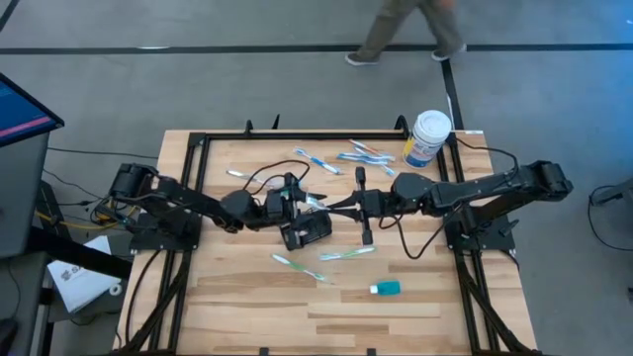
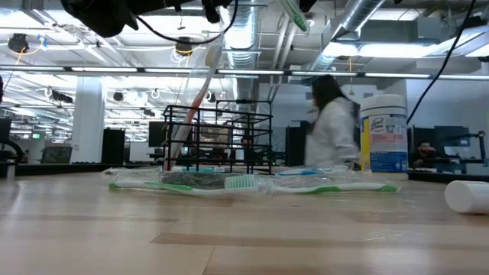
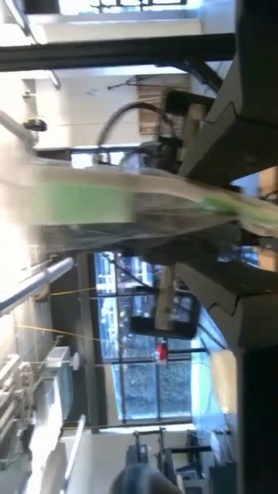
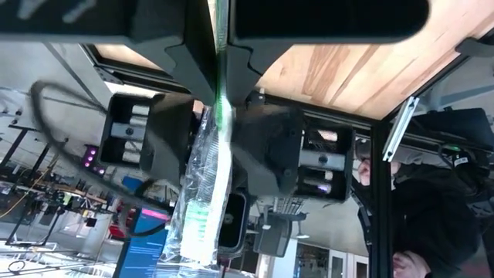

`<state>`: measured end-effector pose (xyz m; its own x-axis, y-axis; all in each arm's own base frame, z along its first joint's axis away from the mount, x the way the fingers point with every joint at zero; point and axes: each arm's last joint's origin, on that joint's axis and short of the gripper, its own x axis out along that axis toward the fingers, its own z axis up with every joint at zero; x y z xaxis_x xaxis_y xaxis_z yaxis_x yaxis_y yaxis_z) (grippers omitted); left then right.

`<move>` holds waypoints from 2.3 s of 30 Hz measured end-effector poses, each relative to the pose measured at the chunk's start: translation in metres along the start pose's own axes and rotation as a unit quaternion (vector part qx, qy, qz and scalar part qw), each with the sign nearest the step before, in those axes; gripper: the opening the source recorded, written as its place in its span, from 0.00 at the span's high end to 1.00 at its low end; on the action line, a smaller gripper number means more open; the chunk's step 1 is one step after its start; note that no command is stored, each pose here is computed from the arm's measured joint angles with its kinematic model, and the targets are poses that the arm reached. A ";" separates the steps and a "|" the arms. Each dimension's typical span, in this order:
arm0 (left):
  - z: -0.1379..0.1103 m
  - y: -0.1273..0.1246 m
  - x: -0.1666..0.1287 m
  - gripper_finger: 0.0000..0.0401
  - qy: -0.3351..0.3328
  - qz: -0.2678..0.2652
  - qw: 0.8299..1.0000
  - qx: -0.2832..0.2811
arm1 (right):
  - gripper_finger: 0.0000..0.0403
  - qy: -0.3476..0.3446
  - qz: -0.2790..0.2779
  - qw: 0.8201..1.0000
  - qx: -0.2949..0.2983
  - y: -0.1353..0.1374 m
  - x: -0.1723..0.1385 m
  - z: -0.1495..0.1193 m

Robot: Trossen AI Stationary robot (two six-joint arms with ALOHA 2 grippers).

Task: Pick & Place toothbrushing station
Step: Put the green toothbrush into the wire organizer

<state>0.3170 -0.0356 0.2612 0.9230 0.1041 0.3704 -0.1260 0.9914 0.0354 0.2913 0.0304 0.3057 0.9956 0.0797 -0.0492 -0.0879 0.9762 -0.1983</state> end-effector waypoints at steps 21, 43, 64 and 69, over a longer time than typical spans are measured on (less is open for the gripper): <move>0.001 -0.002 0.000 0.98 -0.001 -0.009 1.000 0.000 | 0.89 0.027 -0.003 1.000 -0.002 -0.004 0.000 -0.006; 0.059 -0.008 -0.038 0.98 0.148 -0.009 0.989 0.001 | 0.82 0.068 0.004 0.998 0.011 -0.003 -0.001 -0.014; 0.045 -0.021 -0.054 0.98 0.246 0.055 0.967 0.022 | 0.82 0.081 0.007 0.996 0.023 -0.001 -0.001 -0.016; 0.041 -0.020 -0.056 0.98 0.264 0.065 0.962 0.020 | 0.82 0.084 0.007 0.996 0.023 -0.001 -0.002 -0.017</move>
<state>0.2528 -0.0646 0.2781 0.9533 0.2629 -0.1488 -0.2565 0.9646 0.0607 0.2894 0.0256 0.2898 0.9745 0.0623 -0.2157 -0.0963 0.9838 -0.1509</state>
